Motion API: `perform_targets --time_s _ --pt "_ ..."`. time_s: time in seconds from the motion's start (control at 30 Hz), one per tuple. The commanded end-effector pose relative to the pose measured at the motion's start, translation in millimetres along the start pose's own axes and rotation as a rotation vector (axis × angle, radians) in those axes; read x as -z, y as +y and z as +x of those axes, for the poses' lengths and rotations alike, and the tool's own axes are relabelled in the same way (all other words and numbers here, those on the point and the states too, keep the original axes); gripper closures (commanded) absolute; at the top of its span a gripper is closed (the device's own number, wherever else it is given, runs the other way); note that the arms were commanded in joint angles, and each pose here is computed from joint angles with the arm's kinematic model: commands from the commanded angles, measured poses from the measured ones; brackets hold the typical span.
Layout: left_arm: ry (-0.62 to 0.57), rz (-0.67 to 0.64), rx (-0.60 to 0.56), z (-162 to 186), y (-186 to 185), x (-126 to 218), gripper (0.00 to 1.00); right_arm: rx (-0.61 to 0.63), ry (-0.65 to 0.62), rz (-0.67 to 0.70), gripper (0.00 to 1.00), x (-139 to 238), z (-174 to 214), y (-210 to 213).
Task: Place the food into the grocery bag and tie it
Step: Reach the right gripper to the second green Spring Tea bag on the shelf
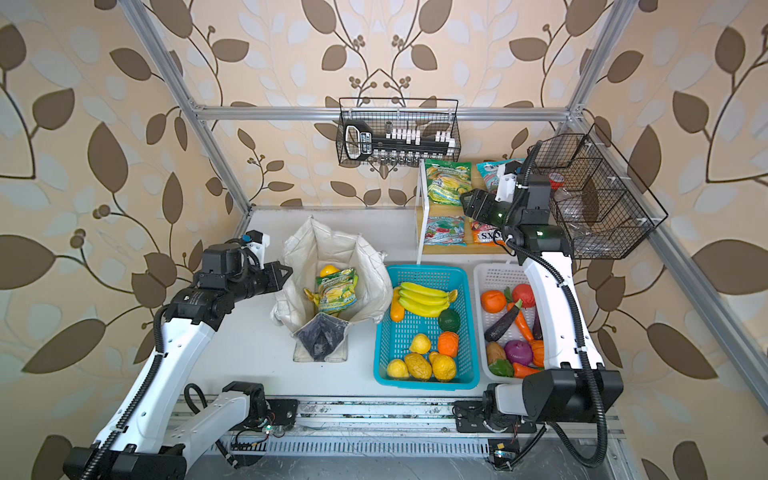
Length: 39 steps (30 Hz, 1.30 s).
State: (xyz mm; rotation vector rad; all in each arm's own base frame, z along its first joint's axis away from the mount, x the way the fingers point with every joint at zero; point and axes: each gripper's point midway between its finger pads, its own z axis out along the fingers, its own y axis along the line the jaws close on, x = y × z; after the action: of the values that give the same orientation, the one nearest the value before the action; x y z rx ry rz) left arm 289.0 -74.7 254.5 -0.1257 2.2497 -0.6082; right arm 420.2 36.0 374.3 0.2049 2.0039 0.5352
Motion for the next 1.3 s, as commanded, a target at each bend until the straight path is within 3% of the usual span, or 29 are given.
perform_targets --time_s 0.0,0.17,0.57,0.7,0.87,1.27 --pt "-0.068 0.005 -0.041 -16 -5 11 1.0 0.022 0.001 0.001 0.23 0 -3 5" --pt "-0.06 0.008 -0.04 -16 -5 10 1.0 0.018 0.01 -0.013 0.27 -6 0 7" --pt "-0.066 -0.003 -0.047 -16 -4 12 1.0 -0.016 0.005 -0.061 0.59 -22 2 9" --pt "-0.072 -0.006 -0.05 -17 -4 13 1.0 -0.036 -0.02 -0.08 0.73 -21 0 7" --pt "-0.071 -0.008 -0.051 -16 -3 12 1.0 -0.041 -0.032 -0.111 0.99 -18 -4 10" --pt "-0.078 -0.008 -0.051 -17 -4 15 1.0 -0.036 -0.109 -0.193 1.0 7 -27 32"
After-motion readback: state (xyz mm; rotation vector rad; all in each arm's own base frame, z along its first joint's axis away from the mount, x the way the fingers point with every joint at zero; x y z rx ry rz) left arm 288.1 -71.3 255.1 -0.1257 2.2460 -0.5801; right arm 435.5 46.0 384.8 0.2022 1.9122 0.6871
